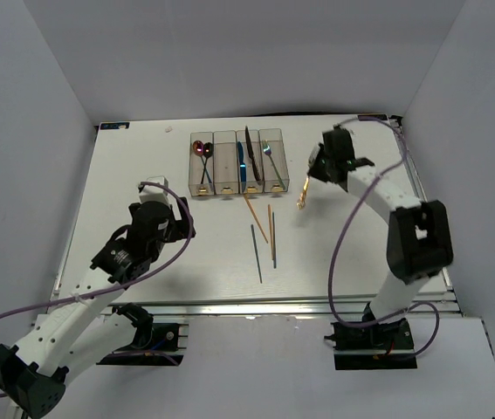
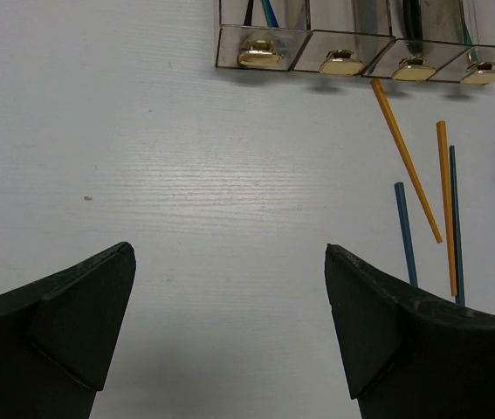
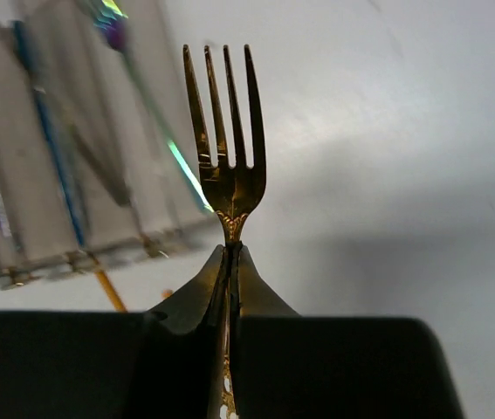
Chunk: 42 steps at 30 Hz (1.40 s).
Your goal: Sort the eating utensils into containers
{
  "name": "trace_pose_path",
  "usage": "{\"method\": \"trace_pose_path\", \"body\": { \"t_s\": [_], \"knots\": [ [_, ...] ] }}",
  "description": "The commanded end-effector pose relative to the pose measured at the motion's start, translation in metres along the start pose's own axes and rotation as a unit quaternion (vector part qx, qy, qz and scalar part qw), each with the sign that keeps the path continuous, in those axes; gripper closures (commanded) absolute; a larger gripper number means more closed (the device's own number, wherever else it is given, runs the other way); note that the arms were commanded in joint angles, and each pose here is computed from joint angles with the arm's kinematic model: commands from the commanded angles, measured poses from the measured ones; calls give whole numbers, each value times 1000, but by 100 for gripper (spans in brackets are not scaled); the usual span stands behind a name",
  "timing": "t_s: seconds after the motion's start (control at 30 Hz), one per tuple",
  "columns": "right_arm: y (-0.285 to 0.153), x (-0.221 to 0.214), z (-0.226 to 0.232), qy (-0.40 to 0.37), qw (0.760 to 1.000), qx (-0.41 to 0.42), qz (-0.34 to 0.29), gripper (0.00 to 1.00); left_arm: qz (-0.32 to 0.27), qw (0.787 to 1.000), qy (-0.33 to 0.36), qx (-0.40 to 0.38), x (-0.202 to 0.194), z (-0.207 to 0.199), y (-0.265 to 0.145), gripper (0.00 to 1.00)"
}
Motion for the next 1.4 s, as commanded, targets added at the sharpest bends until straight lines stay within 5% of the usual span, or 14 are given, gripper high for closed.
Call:
{"method": "trace_pose_path", "body": {
  "t_s": [0.0,0.23,0.5,0.7,0.97,1.03,1.23,1.37],
  "knots": [
    [24,23,38,-140,987,78,11,100,2,1000,5,7,-2,1,3,2],
    [42,93,92,-183,974,127,-45,100,19,1000,15,12,-9,0,10,2],
    [78,116,124,-210,966,143,-42,100,33,999,24,16,-14,0,15,2],
    [95,115,123,-225,963,135,-53,90,36,999,25,12,-15,-2,15,2],
    [95,110,123,-230,962,141,-47,49,34,999,24,11,-14,-1,14,2],
    [85,122,127,-232,960,143,-59,12,33,999,23,11,-14,-1,14,2],
    [0,135,132,-215,967,103,-92,11,24,999,20,16,-11,1,12,2],
    [-19,44,103,-204,979,17,-20,11,12,1000,13,26,-7,4,9,2]
  ]
}}
Point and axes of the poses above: each gripper's point midway between its finger pads, its own y axis out along the fingers, its own z axis along the line the jaws close on, x = y × z, the point moved 4 cm from there along -y, back along the fingers, and after that the axes turned 12 degrees about -y, right-handed, at the moved point
